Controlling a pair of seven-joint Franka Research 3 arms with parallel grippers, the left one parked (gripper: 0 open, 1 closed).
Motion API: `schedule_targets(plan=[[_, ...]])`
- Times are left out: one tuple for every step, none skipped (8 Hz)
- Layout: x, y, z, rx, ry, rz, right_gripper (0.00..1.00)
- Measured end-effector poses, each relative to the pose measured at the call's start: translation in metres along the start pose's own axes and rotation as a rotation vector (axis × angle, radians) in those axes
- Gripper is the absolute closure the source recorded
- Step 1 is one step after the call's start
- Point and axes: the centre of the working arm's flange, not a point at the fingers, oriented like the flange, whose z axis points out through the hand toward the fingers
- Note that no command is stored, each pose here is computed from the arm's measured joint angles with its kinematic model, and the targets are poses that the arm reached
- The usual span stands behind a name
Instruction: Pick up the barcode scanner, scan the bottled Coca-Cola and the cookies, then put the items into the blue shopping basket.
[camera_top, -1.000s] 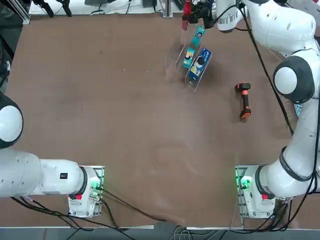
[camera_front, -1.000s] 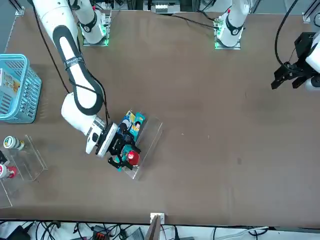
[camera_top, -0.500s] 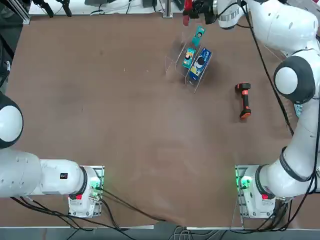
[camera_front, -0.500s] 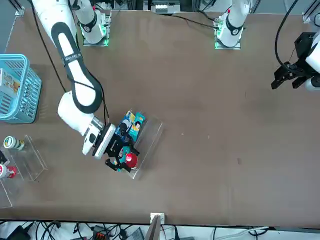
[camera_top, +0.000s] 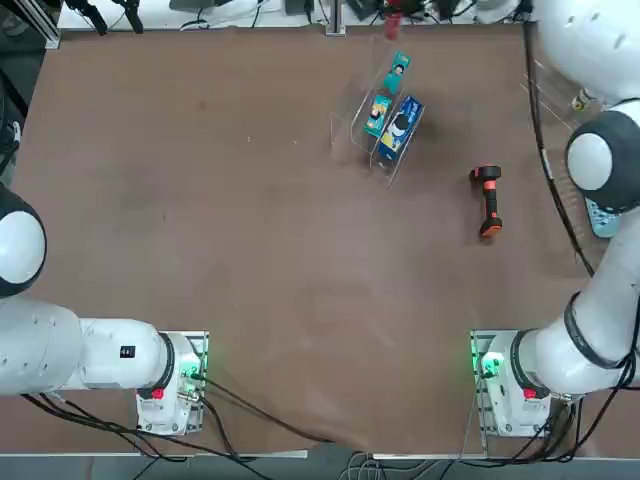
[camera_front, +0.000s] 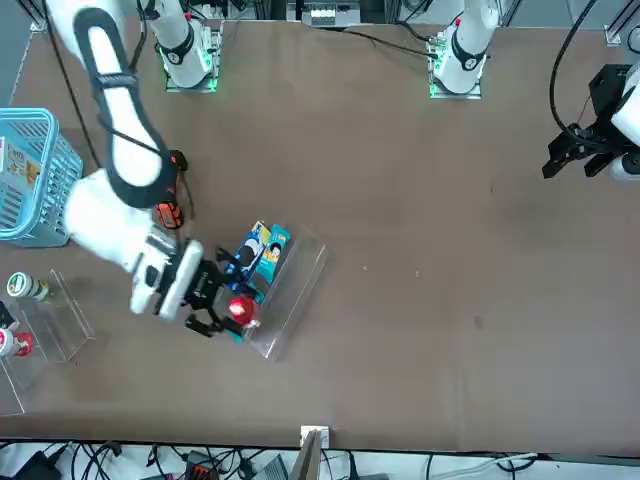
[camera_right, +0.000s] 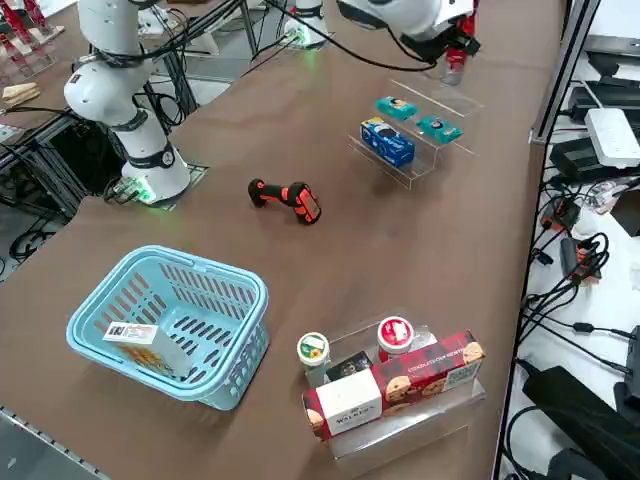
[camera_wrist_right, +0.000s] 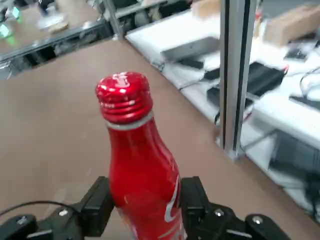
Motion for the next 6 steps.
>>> schedule_targets(plan=[[-0.008, 0.005, -0.041, 0.028, -0.093, 0.002, 0.27], [-0.015, 0.006, -0.082, 0.043, -0.179, 0.009, 0.27], [-0.024, 0.004, -0.123, 0.057, -0.268, 0.034, 0.27], [-0.039, 0.0, -0.16, 0.071, -0.366, 0.078, 0.27], [-0.056, -0.004, -0.194, 0.075, -0.465, 0.132, 0.27], [-0.075, -0.007, -0.227, 0.07, -0.553, 0.188, 0.27]])
